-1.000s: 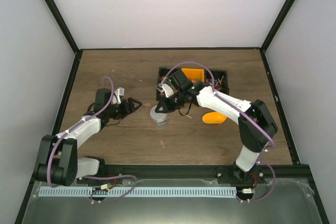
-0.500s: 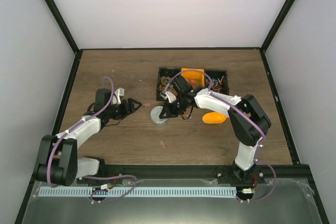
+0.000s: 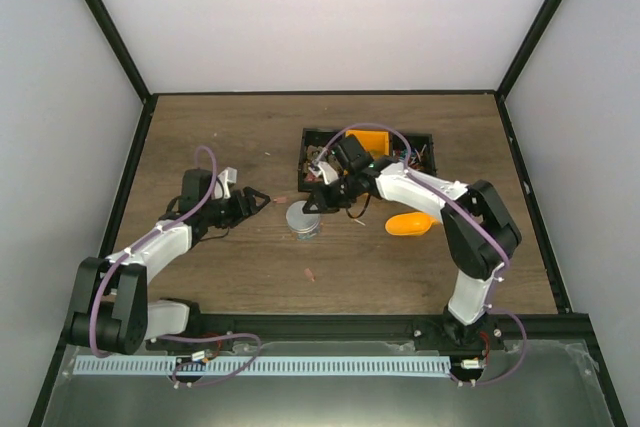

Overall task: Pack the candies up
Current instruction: Screw the bottle lid onto the packing bottle.

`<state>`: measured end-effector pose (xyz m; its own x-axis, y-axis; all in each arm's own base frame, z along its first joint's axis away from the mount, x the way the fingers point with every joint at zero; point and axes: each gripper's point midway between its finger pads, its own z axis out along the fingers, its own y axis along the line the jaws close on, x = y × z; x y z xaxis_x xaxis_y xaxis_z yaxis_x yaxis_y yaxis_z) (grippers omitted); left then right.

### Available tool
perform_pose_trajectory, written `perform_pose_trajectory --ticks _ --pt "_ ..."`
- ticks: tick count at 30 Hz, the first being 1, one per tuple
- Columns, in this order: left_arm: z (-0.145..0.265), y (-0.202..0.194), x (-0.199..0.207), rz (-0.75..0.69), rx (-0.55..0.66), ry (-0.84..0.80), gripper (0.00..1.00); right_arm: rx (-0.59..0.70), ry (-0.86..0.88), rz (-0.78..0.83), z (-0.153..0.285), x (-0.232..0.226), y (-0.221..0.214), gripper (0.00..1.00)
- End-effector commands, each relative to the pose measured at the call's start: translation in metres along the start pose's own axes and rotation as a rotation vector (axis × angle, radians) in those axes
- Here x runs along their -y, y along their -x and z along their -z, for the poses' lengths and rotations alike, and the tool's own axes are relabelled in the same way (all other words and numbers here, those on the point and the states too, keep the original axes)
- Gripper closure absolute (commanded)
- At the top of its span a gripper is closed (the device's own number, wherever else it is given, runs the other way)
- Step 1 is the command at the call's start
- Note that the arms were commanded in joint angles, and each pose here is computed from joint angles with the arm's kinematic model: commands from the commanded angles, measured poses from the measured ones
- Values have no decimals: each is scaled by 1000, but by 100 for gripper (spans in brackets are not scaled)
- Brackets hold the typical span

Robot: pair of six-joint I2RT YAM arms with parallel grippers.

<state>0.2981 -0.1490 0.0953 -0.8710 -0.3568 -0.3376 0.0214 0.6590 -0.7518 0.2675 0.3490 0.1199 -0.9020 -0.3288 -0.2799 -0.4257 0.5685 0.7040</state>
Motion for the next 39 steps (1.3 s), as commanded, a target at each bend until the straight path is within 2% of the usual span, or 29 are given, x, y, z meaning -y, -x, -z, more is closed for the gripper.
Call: perform_pose_trajectory --ticks 1,6,13,21,24,29,39 --pt "4 3 5 -29 14 -10 25 19 34 -49 3 13 4 99" --pt "4 2 5 -29 13 -8 25 -20 26 -95 -12 33 -8 99" --pt "4 2 3 -26 11 -4 25 -24 3 -99 -11 35 -9 99" --pt "3 3 5 -28 10 -13 24 108 -16 -3 30 -1 30 99" --pt "3 5 9 -45 15 -13 24 110 -26 20 35 -7 40 99" --pt "2 5 7 -44 13 -9 24 70 64 11 20 -11 41 99" --pt "4 0 4 -47 7 4 24 -11 49 -85 -15 23 12 99"
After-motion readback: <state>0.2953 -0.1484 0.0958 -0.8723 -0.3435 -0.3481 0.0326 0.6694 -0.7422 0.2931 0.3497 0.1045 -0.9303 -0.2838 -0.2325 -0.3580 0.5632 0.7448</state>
